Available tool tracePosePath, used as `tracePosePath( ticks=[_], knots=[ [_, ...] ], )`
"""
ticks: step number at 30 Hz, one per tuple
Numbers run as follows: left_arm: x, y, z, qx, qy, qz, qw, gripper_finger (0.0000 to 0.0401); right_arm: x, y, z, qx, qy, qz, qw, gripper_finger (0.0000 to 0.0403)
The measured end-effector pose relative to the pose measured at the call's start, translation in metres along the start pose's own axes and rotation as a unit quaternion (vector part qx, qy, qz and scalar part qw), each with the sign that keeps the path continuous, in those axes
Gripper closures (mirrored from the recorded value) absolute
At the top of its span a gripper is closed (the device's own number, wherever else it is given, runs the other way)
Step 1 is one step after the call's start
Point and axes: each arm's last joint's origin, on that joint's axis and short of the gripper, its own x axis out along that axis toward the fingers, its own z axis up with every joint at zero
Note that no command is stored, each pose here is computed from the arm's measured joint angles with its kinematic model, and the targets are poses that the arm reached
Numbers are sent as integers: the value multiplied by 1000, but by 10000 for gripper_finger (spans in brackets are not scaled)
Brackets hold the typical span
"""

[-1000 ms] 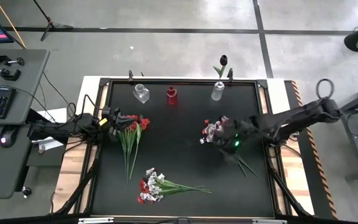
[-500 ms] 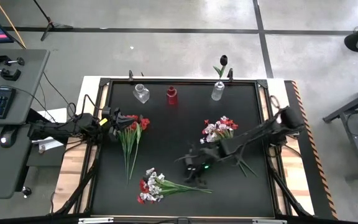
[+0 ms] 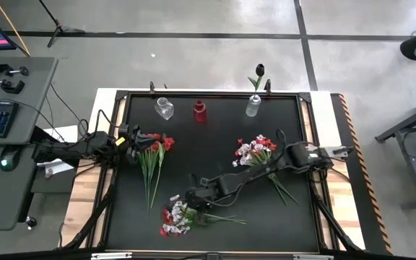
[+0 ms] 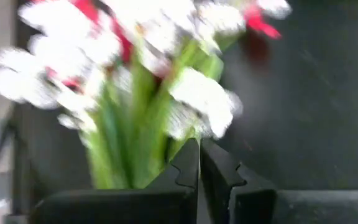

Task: Sort flowers into vase by color
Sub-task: Put the bottom black flower into the right transparent flower vase

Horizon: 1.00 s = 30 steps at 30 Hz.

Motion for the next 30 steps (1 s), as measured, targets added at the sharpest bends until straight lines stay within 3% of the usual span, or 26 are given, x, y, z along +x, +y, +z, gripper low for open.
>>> tracePosePath(
  ticks=[5, 10, 24, 30],
  knots=[
    [0, 0, 0, 0, 0, 0, 1000, 401, -3, 19, 22, -55, -15, 67, 996, 401],
    [0, 0, 0, 0, 0, 0, 1000, 401, -6, 34, 23, -122, -8, 121, 985, 402],
    [0, 0, 0, 0, 0, 0, 1000, 401, 11, 57, -16, -180, 72, 110, 975, 403],
    [0, 0, 0, 0, 0, 0, 1000, 401, 29, 57, -29, -157, 82, 56, 983, 403]
  ],
)
